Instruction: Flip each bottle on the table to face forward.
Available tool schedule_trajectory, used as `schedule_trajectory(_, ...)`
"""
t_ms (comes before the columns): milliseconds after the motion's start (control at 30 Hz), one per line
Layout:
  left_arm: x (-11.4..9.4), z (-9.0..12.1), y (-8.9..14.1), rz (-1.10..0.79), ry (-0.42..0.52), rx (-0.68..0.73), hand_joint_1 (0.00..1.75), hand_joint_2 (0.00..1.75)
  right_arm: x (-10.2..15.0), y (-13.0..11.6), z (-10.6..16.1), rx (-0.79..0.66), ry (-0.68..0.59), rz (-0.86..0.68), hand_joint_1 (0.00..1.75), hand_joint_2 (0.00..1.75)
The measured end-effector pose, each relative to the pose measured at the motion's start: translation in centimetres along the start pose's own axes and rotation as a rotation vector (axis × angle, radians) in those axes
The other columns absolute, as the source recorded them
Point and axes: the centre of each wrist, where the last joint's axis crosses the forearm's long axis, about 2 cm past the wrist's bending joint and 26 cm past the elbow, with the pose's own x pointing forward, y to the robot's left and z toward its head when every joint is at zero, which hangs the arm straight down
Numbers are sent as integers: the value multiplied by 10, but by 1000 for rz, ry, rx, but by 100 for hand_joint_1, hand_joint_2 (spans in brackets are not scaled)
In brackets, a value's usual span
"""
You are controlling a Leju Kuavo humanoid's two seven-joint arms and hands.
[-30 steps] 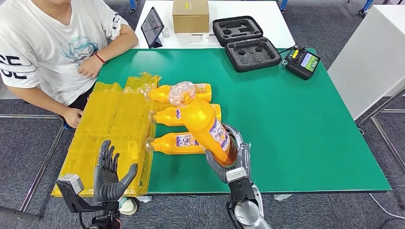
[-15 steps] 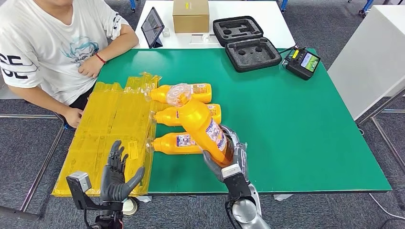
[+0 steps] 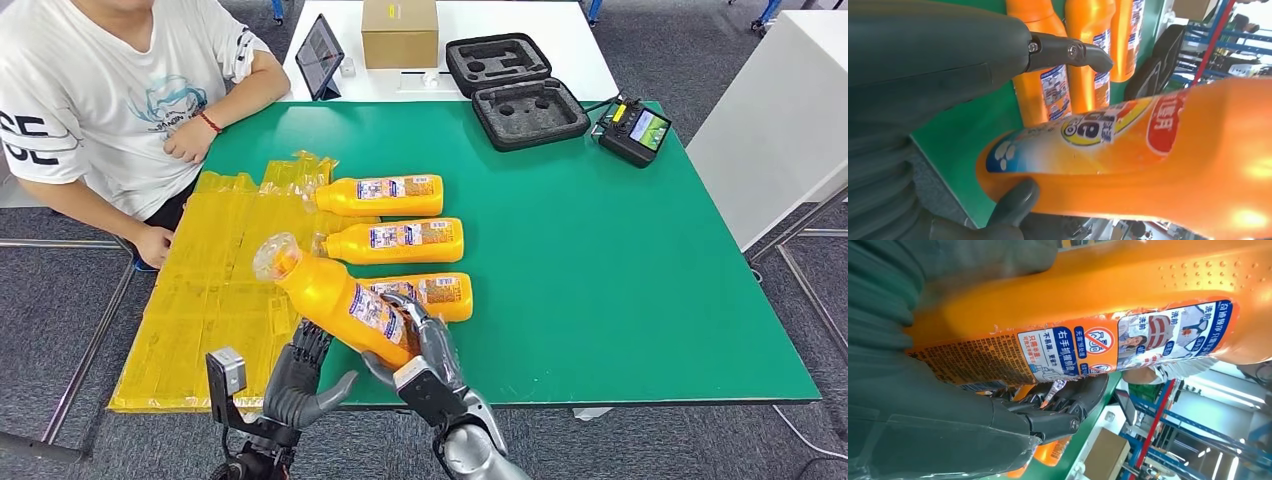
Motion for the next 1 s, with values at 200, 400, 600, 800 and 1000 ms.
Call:
schedule_trajectory(200, -2, 1, 1, -4, 14, -8, 0, 175, -2, 3, 2, 13, 11, 0, 175, 175)
schedule_trajectory(400, -3, 2, 2, -7, 18, -9, 0, 175, -3, 3, 3, 18, 18, 1, 175, 175)
schedule_trajectory(600, -3, 1, 2, -7, 17, -11, 0, 175, -4, 4, 4, 20, 20, 2, 175, 175)
schedule_trajectory(800, -2, -2, 1, 4, 10, -29, 0, 175, -4, 5, 0, 39, 20, 16, 175, 175)
schedule_trajectory(1000, -1, -13, -3, 65, 21, -63, 0, 175, -4, 9, -9, 97, -3, 73, 175, 175)
